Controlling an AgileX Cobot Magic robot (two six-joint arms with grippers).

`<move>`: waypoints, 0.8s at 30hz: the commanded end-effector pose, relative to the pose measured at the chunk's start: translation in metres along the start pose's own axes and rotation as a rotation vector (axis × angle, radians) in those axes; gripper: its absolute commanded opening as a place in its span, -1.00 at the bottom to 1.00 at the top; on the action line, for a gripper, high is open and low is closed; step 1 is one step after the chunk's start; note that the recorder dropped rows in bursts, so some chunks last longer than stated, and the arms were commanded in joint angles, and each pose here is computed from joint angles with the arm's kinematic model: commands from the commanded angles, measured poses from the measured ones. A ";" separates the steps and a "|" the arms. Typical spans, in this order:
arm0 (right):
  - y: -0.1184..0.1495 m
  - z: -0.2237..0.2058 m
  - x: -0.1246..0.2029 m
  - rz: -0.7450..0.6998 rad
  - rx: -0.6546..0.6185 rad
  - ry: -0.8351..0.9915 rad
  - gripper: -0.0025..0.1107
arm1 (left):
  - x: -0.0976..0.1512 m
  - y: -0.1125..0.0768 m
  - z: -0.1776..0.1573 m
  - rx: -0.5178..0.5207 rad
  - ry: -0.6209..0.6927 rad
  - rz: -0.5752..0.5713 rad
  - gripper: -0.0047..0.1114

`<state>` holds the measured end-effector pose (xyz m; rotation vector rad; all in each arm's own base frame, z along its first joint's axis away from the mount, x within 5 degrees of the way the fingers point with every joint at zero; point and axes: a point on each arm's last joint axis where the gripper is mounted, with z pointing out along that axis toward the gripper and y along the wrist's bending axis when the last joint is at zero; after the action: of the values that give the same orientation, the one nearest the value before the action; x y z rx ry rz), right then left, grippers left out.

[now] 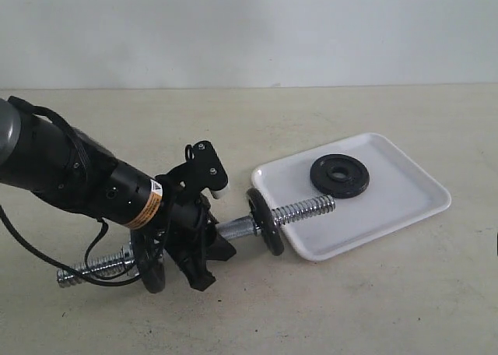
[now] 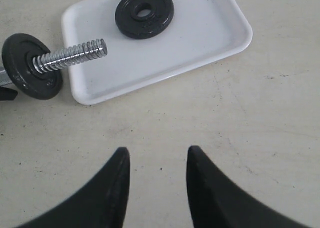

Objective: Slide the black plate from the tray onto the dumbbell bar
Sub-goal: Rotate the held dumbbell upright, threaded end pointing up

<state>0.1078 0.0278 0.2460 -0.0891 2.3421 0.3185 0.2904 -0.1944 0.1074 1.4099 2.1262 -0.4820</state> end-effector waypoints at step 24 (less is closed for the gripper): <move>0.000 -0.001 -0.001 -0.022 -0.001 -0.007 -0.36 | -0.036 -0.011 -0.030 0.046 -0.211 0.007 -0.84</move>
<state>0.1078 0.0278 0.2460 -0.1003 2.3410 0.3138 0.2863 -0.1978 0.1163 1.4041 2.0651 -0.5271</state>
